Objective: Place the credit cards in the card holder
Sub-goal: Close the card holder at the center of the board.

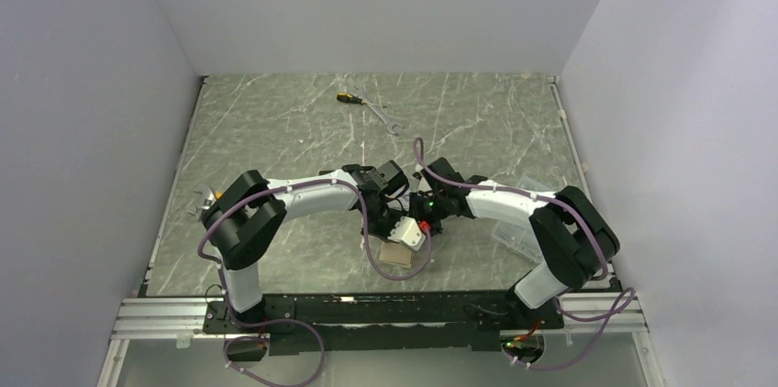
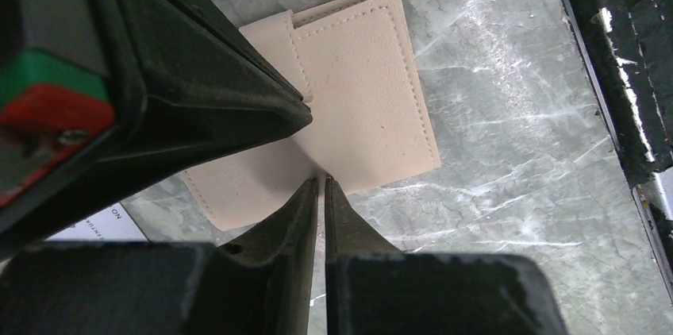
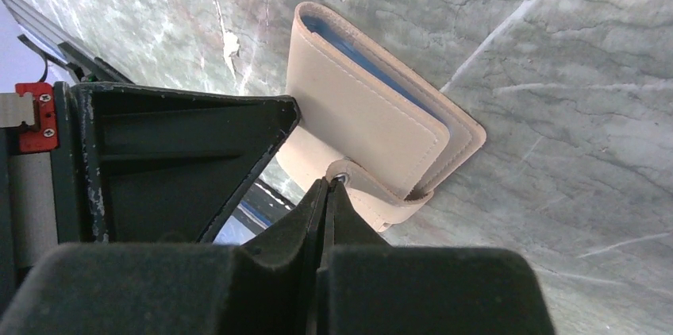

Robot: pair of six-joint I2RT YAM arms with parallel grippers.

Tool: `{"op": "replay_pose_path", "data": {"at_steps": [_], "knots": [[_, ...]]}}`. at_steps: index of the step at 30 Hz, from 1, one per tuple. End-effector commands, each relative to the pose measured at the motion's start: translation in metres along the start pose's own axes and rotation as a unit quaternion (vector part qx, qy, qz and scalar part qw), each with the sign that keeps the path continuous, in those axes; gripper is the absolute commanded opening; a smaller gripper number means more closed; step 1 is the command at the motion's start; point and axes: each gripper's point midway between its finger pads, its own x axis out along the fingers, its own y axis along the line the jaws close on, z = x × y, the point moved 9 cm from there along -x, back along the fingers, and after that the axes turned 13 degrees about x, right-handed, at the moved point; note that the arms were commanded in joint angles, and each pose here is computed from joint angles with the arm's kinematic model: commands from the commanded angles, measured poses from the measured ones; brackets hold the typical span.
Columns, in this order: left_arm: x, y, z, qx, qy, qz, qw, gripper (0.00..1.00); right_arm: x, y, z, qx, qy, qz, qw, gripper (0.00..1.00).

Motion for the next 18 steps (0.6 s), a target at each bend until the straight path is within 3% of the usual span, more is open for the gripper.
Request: {"op": "replay_pose_path", "data": {"at_steps": [1, 18], "knots": [[0.006, -0.005, 0.0, 0.011, -0.001, -0.011, 1.0, 0.13, 0.003, 0.004, 0.007, -0.001, -0.005, 0.002, 1.0, 0.0], [0.004, -0.005, 0.001, 0.013, -0.001, -0.007, 1.0, 0.13, -0.012, -0.004, 0.009, -0.01, -0.02, -0.083, 0.996, 0.0]]}}
